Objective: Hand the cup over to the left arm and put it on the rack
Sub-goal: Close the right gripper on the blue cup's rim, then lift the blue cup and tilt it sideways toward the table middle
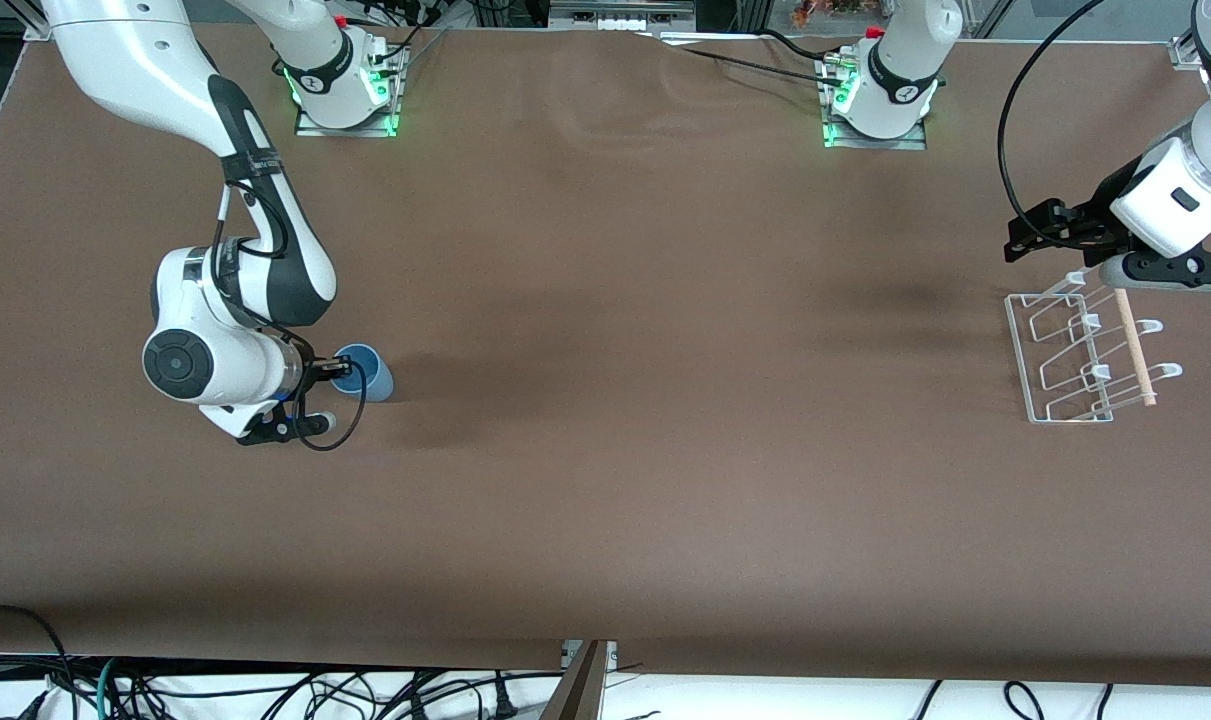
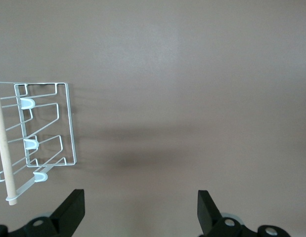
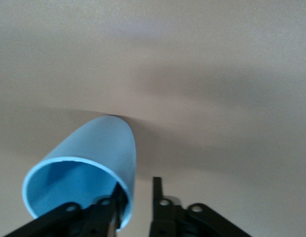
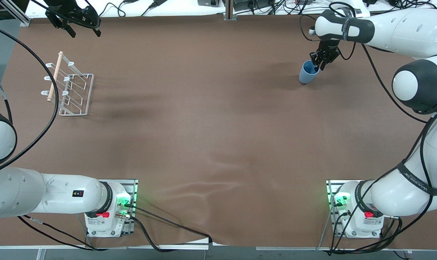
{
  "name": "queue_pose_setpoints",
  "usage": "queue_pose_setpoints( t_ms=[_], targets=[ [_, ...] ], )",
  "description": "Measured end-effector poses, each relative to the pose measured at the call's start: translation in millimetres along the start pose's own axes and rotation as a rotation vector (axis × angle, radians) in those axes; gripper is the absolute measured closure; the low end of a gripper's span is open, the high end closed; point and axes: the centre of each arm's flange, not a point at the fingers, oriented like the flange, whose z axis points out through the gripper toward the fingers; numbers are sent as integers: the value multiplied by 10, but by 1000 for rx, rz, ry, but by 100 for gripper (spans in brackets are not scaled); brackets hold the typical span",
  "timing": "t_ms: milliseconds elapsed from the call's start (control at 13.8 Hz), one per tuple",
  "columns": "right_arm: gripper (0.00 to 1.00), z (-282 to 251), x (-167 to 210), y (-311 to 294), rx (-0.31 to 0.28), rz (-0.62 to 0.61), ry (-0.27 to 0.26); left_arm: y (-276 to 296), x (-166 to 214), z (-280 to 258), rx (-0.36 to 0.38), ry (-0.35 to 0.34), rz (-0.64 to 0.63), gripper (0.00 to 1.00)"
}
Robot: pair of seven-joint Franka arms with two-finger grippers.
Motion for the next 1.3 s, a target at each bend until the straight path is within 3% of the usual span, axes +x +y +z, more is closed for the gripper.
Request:
queue_pose_setpoints(
  t_ms=[145, 362, 579, 940, 1302],
  targets=[
    [95, -24, 0, -17, 19, 8, 6, 0, 0, 0, 0, 0, 0, 0],
    [95, -47, 10, -32, 44, 20, 17, 0, 0, 0, 0, 0, 0, 0],
    [95, -234, 87, -87, 68, 23, 67, 0, 0, 0, 0, 0, 0, 0],
    [95, -704, 214, -536, 304, 65, 153, 0, 0, 0, 0, 0, 0, 0],
    [95, -990, 198, -1319, 553, 139, 151, -3, 0, -1, 0, 0, -1, 0]
  ],
)
